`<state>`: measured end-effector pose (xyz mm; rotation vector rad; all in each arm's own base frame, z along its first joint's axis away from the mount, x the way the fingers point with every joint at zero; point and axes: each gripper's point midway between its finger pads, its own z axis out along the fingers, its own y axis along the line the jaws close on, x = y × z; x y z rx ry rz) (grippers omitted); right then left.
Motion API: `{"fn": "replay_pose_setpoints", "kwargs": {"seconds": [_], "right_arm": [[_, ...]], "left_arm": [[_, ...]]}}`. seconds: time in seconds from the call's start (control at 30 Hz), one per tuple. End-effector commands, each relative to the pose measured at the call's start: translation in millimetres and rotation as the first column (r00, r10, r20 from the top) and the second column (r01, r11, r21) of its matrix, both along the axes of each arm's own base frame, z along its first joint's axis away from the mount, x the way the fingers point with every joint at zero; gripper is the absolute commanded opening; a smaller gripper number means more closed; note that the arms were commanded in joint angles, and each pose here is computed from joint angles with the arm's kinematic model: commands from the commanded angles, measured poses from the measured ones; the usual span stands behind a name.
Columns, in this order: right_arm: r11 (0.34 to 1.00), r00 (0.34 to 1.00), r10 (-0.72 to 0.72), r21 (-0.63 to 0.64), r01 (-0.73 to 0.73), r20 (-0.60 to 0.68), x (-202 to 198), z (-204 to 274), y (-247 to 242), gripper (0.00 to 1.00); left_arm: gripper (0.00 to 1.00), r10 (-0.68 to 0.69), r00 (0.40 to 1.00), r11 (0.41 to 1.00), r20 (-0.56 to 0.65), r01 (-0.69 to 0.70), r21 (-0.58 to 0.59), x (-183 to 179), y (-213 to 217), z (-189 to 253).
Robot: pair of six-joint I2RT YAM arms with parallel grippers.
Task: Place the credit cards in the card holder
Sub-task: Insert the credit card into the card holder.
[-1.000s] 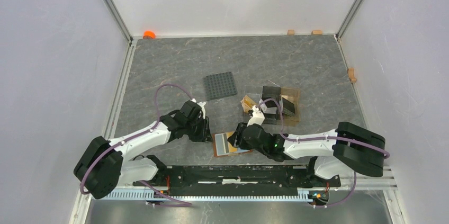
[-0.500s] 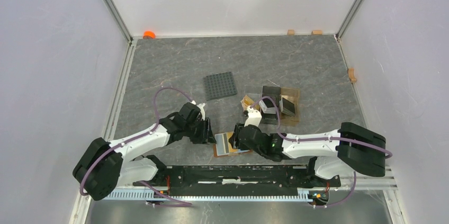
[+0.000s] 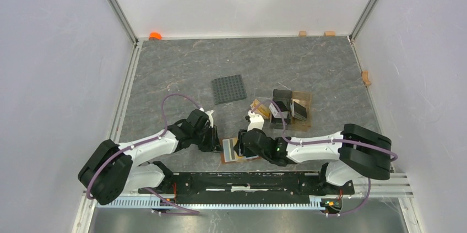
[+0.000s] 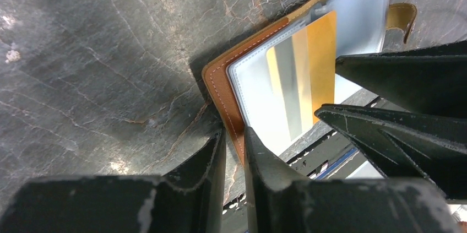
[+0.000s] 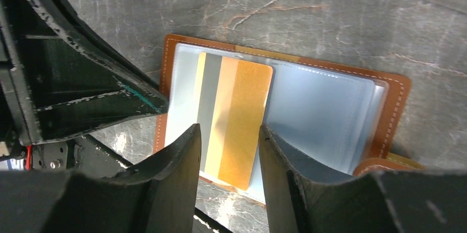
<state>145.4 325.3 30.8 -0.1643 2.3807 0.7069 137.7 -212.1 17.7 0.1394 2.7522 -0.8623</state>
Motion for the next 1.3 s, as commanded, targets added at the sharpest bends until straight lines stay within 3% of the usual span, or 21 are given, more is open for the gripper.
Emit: {"fn": "replay_pose_setpoints", "kwargs": {"seconds": [0.0,0.4,0.6,0.77,1.27], "right_arm": [[0.996,0.998,0.053,0.063,-0.055,0.041,6,21,27,0.47],[0.985,0.99,0.124,0.112,-0.132,0.071,3,31,44,0.45],[1.0,0.997,0.028,0.008,-0.029,0.072,13,23,15,0.46],[1.0,1.0,-0.009,-0.002,0.009,0.027,12,9,0,0.48],[0.994,0.996,0.088,0.061,-0.088,0.011,6,12,26,0.47]], "left_arm": [[0.23,0.012,1.0,0.999,0.009,-0.012,-0.046,3,-7,5],[0.2,0.012,1.0,0.997,0.024,-0.01,-0.072,7,-12,8],[0.2,0.036,0.998,0.998,0.048,-0.033,-0.06,10,-8,12],[0.2,0.043,0.998,0.998,0.043,-0.041,-0.054,9,-6,11],[0.19,0.036,0.999,0.998,0.031,-0.034,-0.047,7,-6,7]]}}
